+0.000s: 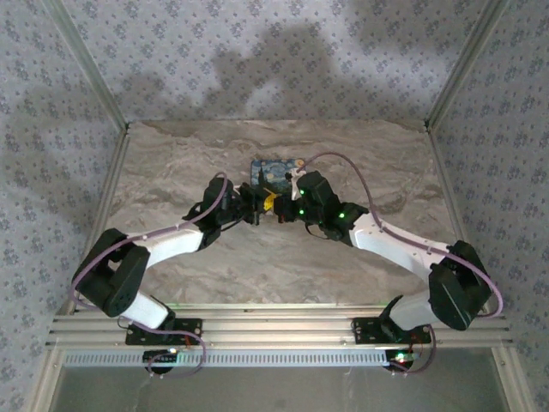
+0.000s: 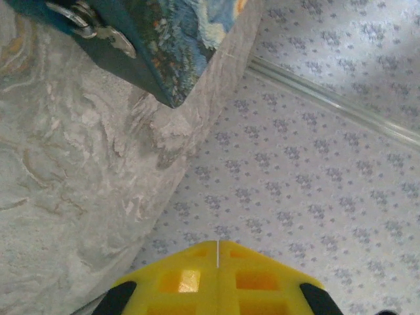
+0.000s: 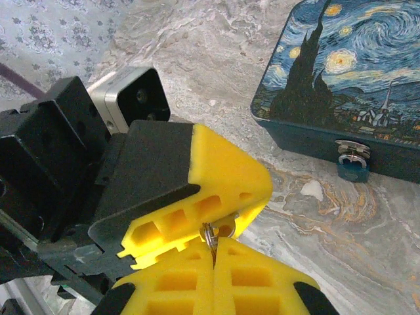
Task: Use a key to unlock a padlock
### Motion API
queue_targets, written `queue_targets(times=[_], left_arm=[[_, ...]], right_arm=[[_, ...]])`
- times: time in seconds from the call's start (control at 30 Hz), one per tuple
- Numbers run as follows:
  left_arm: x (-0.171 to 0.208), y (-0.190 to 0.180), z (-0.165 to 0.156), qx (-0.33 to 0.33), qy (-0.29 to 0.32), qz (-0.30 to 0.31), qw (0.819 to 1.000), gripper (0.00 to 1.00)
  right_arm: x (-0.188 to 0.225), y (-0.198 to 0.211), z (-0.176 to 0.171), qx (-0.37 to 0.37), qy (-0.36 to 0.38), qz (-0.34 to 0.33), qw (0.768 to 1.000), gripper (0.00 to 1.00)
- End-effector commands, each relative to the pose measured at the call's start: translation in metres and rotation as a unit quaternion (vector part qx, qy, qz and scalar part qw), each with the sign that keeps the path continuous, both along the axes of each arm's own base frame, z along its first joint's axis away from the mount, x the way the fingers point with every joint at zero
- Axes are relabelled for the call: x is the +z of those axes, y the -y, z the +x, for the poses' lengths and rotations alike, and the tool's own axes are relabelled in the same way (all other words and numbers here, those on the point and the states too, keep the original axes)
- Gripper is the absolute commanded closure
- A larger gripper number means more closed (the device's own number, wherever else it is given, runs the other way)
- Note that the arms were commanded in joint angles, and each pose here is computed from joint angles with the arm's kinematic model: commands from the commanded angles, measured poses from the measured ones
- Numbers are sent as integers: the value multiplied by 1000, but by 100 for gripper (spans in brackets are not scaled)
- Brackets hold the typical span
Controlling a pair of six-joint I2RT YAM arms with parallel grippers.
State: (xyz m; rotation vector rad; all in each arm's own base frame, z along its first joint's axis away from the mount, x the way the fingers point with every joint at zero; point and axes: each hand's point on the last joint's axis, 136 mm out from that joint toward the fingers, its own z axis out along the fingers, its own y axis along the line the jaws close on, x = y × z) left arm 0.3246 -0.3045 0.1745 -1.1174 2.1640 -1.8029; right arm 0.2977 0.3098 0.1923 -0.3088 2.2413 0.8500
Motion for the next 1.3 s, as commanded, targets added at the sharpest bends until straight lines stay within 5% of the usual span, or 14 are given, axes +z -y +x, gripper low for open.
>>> queue_targets(times=[0.0, 0.13, 0.2, 0.3, 0.47, 0.73, 0.9, 1.07, 1.27], left_arm=[[31, 5, 2, -28, 61, 4, 998, 100], [40, -10, 0, -35, 123, 85, 988, 100], [51, -18, 1, -43, 178, 138, 973, 100], [64, -28, 1, -67, 247, 217, 942, 100], [89, -36, 0, -94, 342, 280, 892, 100], [154, -25, -22, -165, 546, 246, 784, 100], [181, -10, -44, -228, 610, 202, 732, 100], [202, -3, -66, -261, 641, 140, 708, 100], [213, -1, -73, -258, 641, 99, 716, 100]], right_arm=[[-1, 1, -9, 6, -13, -5, 1000, 100], [5, 4, -13, 10, -8, -9, 1000, 100], [9, 7, -15, 10, -3, -13, 1000, 89], [17, 12, -22, 21, 7, -18, 1000, 57], [34, 27, -35, 33, 23, -23, 999, 49], [96, 32, -65, 109, 66, 78, 989, 57], [123, 33, -69, 132, 91, 131, 978, 62], [139, 23, -71, 161, 96, 172, 967, 62], [154, 10, -74, 188, 102, 225, 951, 64]])
